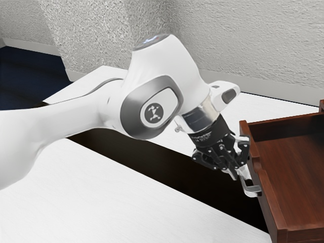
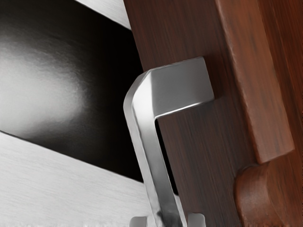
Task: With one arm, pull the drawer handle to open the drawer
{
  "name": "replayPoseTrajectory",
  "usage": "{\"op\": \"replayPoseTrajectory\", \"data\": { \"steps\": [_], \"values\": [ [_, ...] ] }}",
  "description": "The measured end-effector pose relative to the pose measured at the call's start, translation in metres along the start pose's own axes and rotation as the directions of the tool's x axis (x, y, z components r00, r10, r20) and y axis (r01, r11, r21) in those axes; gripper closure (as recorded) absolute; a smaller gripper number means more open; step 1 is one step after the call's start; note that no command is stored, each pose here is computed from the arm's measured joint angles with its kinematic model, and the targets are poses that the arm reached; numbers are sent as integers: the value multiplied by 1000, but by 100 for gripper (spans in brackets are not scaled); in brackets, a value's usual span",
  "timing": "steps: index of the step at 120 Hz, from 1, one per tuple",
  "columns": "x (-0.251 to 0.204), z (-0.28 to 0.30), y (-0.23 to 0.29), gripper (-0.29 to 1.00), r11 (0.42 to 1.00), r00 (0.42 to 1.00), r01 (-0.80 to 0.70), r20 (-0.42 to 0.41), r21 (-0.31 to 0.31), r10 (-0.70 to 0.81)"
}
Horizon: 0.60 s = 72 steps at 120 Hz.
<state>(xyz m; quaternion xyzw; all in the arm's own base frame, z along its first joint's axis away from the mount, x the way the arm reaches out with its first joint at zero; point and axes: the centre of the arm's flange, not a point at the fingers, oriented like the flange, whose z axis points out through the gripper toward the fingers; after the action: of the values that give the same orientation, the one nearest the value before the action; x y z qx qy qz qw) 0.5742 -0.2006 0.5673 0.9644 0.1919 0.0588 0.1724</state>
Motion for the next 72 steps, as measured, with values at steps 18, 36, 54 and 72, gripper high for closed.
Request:
{"op": "replayPoseTrajectory", "data": {
  "steps": [18,36,54,72],
  "values": [
    [1,-1,-3,53,1000,1000,8,2,-6,-8],
    [6,-17,-11,34,999,1000,24,-16,-26,-25],
    [22,-59,-10,17,999,998,16,-62,-36,-18],
    [36,-63,27,8,993,996,-73,-43,90,77]
  ]
}}
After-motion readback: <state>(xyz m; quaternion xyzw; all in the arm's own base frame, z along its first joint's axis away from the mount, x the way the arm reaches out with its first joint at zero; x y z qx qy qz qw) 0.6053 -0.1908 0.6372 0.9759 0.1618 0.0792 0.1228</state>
